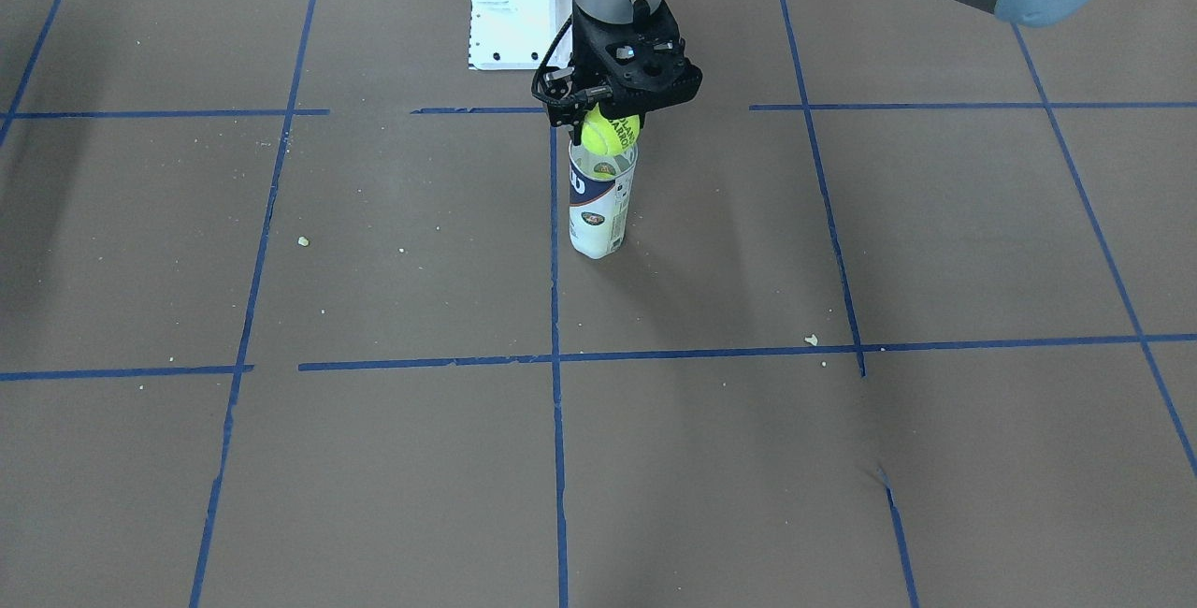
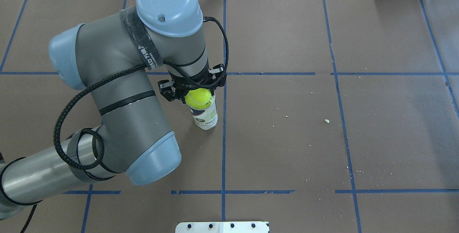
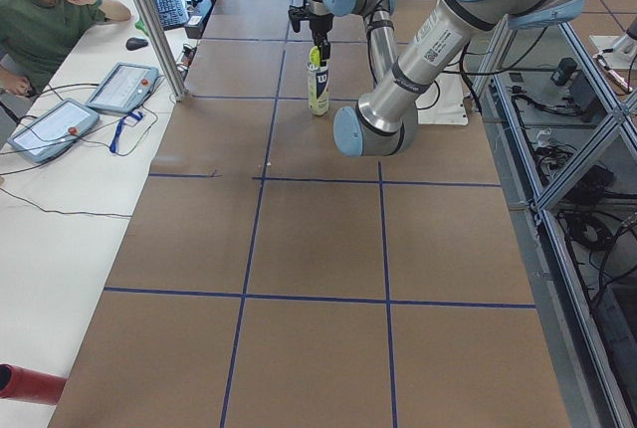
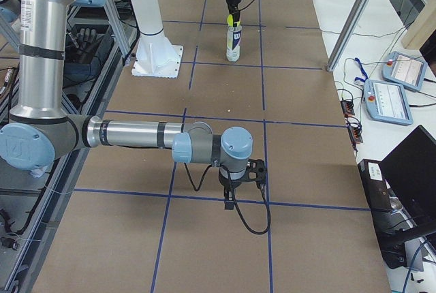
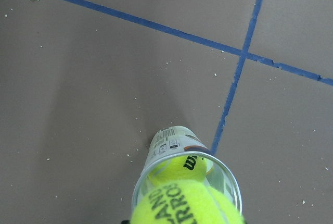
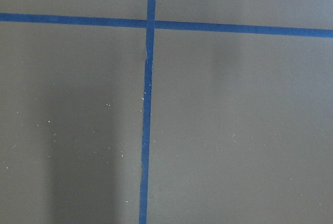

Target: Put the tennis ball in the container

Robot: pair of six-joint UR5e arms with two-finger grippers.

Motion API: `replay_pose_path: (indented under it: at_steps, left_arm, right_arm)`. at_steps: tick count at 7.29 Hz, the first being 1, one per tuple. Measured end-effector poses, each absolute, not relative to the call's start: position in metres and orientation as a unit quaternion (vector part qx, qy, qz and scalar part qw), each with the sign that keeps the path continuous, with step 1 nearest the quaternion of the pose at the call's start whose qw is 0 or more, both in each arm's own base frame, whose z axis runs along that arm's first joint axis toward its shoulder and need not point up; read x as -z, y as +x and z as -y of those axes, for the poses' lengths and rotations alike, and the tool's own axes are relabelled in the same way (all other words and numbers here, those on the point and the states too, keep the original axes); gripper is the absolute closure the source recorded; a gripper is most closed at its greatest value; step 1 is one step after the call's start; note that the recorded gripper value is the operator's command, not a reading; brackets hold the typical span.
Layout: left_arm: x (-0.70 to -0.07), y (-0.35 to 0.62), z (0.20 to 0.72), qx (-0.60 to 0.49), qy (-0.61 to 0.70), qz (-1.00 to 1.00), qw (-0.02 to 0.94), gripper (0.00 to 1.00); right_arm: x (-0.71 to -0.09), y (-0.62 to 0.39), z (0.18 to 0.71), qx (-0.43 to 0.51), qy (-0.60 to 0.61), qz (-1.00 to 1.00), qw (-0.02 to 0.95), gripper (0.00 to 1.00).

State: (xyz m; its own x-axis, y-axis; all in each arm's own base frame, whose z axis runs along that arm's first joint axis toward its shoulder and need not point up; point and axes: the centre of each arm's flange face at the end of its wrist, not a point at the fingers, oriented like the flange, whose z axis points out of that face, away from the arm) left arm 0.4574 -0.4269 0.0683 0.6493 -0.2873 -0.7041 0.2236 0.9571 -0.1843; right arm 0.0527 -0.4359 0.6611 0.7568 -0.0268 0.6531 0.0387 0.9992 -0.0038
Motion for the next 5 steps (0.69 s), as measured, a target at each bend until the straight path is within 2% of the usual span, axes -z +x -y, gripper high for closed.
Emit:
replay_pose_path:
  at_steps: [3,5]
  left_arm:
    - [-0.067,0.451,0.427,0.13,-0.031,-0.402,0.906,0.0]
    - [-0.09,0.416,0.437,0.092,0.007,-0.415,0.905,0.0]
  right_arm:
    - [-0.661,0.053,0.436,0.017,-0.009,0.348,0.937,0.0]
    - [-0.661,0.053,0.436,0.017,-0.009,0.348,0.937,0.0]
